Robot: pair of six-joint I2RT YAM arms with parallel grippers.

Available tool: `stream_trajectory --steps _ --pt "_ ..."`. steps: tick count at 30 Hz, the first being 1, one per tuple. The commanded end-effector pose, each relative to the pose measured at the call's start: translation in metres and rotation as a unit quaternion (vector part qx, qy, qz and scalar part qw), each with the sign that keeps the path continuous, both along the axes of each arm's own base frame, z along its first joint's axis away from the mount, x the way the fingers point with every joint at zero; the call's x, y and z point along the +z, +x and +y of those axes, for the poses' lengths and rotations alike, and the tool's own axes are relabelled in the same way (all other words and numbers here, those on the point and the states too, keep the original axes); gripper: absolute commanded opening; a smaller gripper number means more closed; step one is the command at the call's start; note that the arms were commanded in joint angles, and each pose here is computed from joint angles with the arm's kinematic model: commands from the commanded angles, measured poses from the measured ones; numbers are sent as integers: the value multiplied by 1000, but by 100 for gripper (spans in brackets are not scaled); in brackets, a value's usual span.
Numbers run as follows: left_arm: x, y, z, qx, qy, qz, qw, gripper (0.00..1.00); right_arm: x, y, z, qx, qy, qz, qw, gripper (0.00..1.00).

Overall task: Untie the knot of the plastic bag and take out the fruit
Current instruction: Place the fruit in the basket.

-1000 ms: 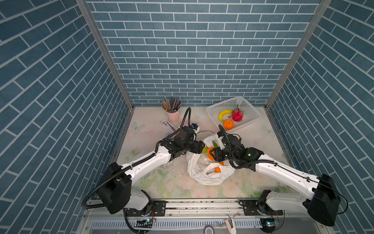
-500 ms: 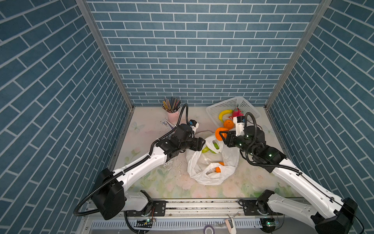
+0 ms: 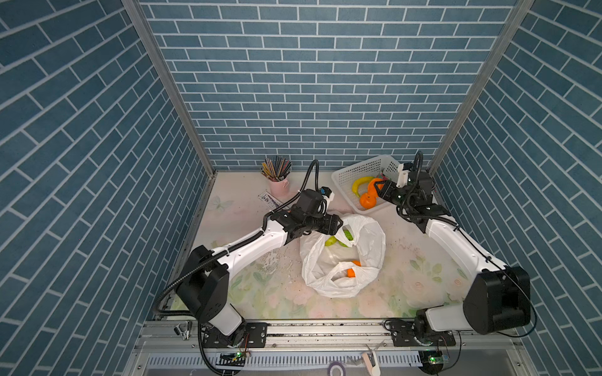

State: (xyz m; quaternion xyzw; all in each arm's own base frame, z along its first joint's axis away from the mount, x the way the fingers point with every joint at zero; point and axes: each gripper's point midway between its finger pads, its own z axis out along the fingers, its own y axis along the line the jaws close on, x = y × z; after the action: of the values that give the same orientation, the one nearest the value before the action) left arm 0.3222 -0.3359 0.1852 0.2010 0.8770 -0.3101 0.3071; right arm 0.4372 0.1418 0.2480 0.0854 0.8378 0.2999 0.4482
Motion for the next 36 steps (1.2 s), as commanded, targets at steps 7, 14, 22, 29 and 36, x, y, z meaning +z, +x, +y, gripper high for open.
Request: stream_trajectory --steps 7,14,22,29,36 --pt "-77 -26 2 -38 48 90 994 31 -31 64 -1 19 -1 14 1000 45" --pt "-122 -46 29 -23 100 127 987 25 -68 105 11 35 -7 40 999 45" --pt "-99 -42 37 3 81 99 992 44 -115 130 39 80 13 78 994 45" --pt "-54 -36 47 34 46 51 997 67 -149 136 60 107 32 99 989 48" --pt "-10 -35 59 57 15 17 998 78 -152 129 66 109 24 115 987 65"
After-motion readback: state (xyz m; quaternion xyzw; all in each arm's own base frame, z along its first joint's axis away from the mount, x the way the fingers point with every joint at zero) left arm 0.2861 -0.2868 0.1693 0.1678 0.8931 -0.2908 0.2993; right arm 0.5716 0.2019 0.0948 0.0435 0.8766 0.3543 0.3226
